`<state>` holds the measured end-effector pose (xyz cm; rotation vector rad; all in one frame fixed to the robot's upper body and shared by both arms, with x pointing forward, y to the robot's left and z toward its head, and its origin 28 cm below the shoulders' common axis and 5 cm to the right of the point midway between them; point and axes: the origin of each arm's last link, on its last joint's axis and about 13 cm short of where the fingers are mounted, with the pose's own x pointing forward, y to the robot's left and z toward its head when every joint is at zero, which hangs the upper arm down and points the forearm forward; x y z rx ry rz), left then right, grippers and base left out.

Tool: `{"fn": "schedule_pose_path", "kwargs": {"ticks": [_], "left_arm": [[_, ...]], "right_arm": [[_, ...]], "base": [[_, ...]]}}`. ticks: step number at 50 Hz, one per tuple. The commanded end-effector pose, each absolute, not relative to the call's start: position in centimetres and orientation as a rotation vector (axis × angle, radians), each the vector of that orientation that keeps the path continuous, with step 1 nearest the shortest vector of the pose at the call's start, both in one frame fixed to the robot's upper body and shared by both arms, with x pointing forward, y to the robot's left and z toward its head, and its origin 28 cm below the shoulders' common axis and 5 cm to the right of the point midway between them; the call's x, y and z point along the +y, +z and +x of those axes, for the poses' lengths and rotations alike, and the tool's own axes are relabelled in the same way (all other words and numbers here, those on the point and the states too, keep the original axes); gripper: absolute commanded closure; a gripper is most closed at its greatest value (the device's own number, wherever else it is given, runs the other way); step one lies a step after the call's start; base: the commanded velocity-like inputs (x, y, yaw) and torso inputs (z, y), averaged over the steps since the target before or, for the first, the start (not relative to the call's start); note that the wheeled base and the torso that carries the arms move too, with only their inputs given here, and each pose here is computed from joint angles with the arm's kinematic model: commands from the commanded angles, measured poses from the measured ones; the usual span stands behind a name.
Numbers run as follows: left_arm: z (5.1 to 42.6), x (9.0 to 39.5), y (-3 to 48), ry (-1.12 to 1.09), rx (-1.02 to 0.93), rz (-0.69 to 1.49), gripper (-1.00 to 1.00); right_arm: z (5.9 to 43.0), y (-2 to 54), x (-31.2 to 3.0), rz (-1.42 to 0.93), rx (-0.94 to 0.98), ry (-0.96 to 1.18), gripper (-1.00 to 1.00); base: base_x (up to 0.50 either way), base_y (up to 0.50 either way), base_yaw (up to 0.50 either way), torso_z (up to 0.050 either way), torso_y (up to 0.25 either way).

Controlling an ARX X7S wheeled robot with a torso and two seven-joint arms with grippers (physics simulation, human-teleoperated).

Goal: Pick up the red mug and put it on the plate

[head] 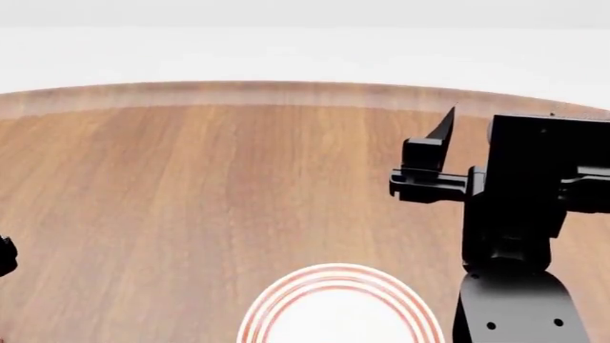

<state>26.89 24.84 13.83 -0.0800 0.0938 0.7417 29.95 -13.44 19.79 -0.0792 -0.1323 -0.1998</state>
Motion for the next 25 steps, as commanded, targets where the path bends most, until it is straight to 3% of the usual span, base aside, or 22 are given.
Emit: {"fn": "schedule_pose_path", "kwargs": {"ticks": [1,25], "left_arm": [[27.5,25.0,10.5,0.77,0.219,-0.133,-1.0],[27.6,25.3,7.3,0.716,0.326,-0.189,-1.0]], "right_arm": [[30.1,19.5,-13.3,-0.075,-0.126,-0.192,-1.0],[30.0,19.3,-13.1,-0.078,-0.119,-0.178,-1.0]], "base": [[0.0,0.0,0.0,0.0,0.0],[0.0,0.0,0.0,0.0,0.0]]}}
